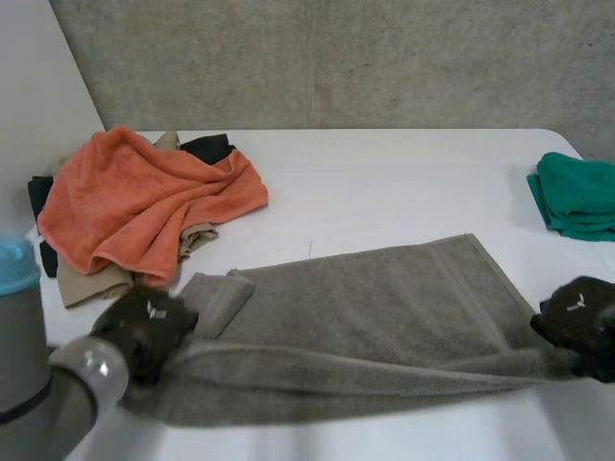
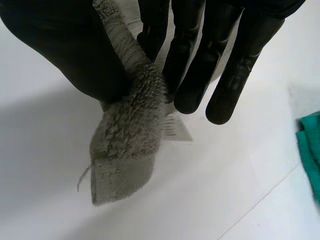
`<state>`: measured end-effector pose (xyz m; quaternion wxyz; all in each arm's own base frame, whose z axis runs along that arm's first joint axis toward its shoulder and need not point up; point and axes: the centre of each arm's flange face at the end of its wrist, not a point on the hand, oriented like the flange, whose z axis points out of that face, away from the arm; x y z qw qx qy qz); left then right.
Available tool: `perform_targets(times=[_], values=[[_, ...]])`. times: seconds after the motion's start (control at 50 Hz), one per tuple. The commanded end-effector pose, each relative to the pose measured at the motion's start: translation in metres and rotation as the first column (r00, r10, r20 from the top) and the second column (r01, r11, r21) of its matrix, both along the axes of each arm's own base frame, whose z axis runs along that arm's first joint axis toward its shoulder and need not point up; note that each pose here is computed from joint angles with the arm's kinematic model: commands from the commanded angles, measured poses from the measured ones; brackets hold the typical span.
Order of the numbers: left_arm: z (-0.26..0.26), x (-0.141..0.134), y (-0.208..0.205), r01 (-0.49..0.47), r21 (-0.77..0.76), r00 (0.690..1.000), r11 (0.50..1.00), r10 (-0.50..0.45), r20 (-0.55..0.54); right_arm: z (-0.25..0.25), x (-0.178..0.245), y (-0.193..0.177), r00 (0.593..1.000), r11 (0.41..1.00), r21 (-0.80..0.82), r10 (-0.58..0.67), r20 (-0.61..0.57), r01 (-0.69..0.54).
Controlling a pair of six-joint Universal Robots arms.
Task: Fold the laundry.
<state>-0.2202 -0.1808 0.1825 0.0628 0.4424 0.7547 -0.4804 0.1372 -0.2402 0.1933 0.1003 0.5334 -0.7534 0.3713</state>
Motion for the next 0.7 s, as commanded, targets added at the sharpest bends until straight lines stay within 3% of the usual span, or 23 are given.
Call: perform_targets(times=[0.02, 0.08, 0.14, 0.16, 0.18, 0.22, 0.24, 0.26, 0.28, 0.3, 0.34, 0.38, 0.42, 0.48, 0.62, 0.64, 0.66, 0.7], values=[[0.011, -0.028, -0.059, -0.004, -0.212, 0.995, 0.977, -0.017, -0.100, -0.016, 0.019, -0.045, 0.997, 0.992, -0.122, -0.030, 0.078, 0.039], [0.030, -0.041, -0.089, -0.014, -0.309, 0.989, 0.951, -0.032, -0.143, 0.002, 0.029, -0.071, 0.994, 0.964, -0.259, -0.037, 0.098, 0.062], [0.051, -0.053, -0.112, -0.026, -0.394, 0.983, 0.919, -0.049, -0.179, 0.039, 0.047, -0.101, 0.988, 0.887, -0.453, -0.019, 0.155, 0.088], [0.074, -0.061, -0.129, -0.041, -0.467, 0.976, 0.884, -0.066, -0.210, 0.051, 0.052, -0.108, 0.984, 0.857, -0.506, -0.011, 0.177, 0.100], [0.083, -0.063, -0.136, -0.050, -0.497, 0.972, 0.866, -0.072, -0.223, 0.080, 0.060, -0.122, 0.974, 0.779, -0.615, 0.020, 0.228, 0.127], [0.113, -0.069, -0.151, -0.080, -0.582, 0.960, 0.809, -0.095, -0.264, 0.112, 0.066, -0.134, 0.959, 0.680, -0.716, 0.066, 0.277, 0.160], [0.148, -0.073, -0.163, -0.124, -0.672, 0.939, 0.730, -0.132, -0.316, 0.128, 0.068, -0.139, 0.950, 0.625, -0.760, 0.091, 0.299, 0.179], [0.157, -0.075, -0.165, -0.135, -0.696, 0.932, 0.705, -0.148, -0.331, 0.165, 0.069, -0.147, 0.924, 0.493, -0.838, 0.155, 0.349, 0.233], [0.185, -0.077, -0.170, -0.180, -0.754, 0.906, 0.632, -0.192, -0.377, 0.176, 0.070, -0.148, 0.915, 0.449, -0.858, 0.179, 0.361, 0.250], [0.198, -0.076, -0.171, -0.205, -0.779, 0.890, 0.592, -0.218, -0.400, 0.203, 0.069, -0.148, 0.887, 0.339, -0.891, 0.244, 0.392, 0.301], [0.228, -0.071, -0.175, -0.281, -0.826, 0.841, 0.489, -0.289, -0.458, 0.219, 0.068, -0.147, 0.867, 0.268, -0.903, 0.286, 0.407, 0.335], [0.237, -0.066, -0.179, -0.321, -0.837, 0.813, 0.443, -0.324, -0.484, 0.234, 0.066, -0.143, 0.840, 0.208, -0.900, 0.326, 0.433, 0.383], [0.242, -0.060, -0.181, -0.357, -0.842, 0.785, 0.404, -0.359, -0.505, 0.234, 0.066, -0.142, 0.835, 0.214, -0.895, 0.327, 0.443, 0.391], [0.231, -0.058, -0.179, -0.354, -0.828, 0.779, 0.435, -0.352, -0.519, 0.214, 0.066, -0.143, 0.839, 0.289, -0.878, 0.291, 0.459, 0.381], [0.144, -0.061, -0.169, -0.221, -0.735, 0.824, 0.641, -0.280, -0.492, 0.147, 0.068, -0.138, 0.859, 0.510, -0.798, 0.197, 0.472, 0.321], [0.119, -0.062, -0.163, -0.176, -0.698, 0.837, 0.694, -0.269, -0.478, 0.138, 0.069, -0.136, 0.862, 0.536, -0.784, 0.187, 0.471, 0.312], [0.108, -0.063, -0.160, -0.157, -0.681, 0.841, 0.715, -0.265, -0.472, 0.120, 0.066, -0.133, 0.868, 0.588, -0.752, 0.161, 0.470, 0.298], [0.073, -0.064, -0.148, -0.108, -0.614, 0.854, 0.782, -0.242, -0.459, 0.104, 0.066, -0.130, 0.872, 0.634, -0.719, 0.141, 0.469, 0.284]])
